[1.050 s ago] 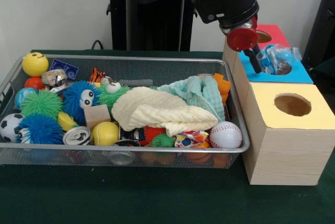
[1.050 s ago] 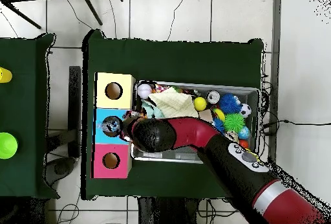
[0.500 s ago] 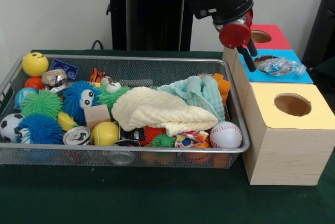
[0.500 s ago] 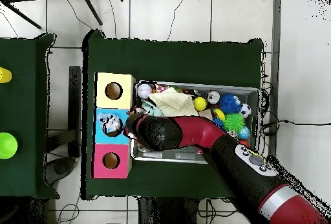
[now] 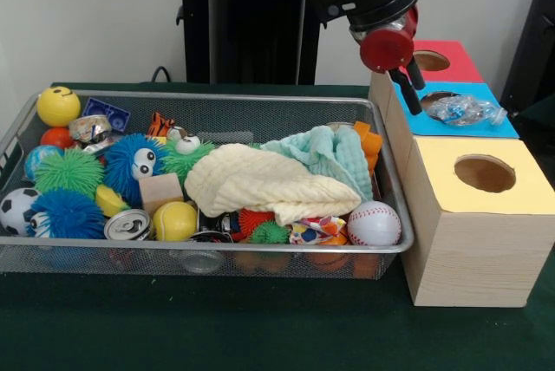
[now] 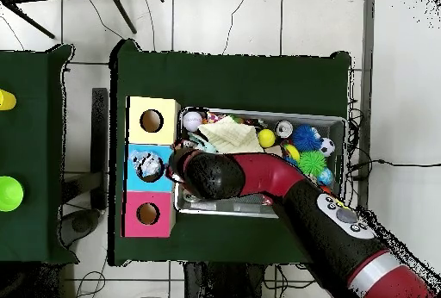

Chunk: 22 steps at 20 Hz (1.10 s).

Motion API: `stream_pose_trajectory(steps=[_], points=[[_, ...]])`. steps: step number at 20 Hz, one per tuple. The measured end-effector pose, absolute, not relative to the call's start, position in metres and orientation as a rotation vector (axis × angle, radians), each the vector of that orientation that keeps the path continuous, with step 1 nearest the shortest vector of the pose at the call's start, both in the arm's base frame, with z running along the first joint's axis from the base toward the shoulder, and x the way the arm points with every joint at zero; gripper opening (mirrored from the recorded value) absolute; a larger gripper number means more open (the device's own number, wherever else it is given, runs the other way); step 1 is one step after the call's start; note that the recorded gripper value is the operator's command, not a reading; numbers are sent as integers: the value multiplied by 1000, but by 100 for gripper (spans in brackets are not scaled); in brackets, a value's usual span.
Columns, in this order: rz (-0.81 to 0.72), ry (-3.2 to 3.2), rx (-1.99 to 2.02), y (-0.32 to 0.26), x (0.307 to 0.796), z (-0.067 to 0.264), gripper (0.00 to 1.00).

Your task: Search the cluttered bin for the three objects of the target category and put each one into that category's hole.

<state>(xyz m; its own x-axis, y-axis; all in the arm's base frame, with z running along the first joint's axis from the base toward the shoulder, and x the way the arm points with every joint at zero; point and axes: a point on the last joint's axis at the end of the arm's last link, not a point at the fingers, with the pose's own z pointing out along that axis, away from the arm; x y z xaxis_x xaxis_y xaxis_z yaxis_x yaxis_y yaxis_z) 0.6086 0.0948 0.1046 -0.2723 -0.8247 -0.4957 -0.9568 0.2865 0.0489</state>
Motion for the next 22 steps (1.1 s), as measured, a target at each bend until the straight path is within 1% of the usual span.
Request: stream_pose_trajectory(steps=[2,3,13,22], points=[[484,2189,-1602,95,609,106,100],[491,2193,-1590,95,611,107,0],[549,2190,-1555,102,609,114,0],[603,2183,-1555,119,602,104,0]])
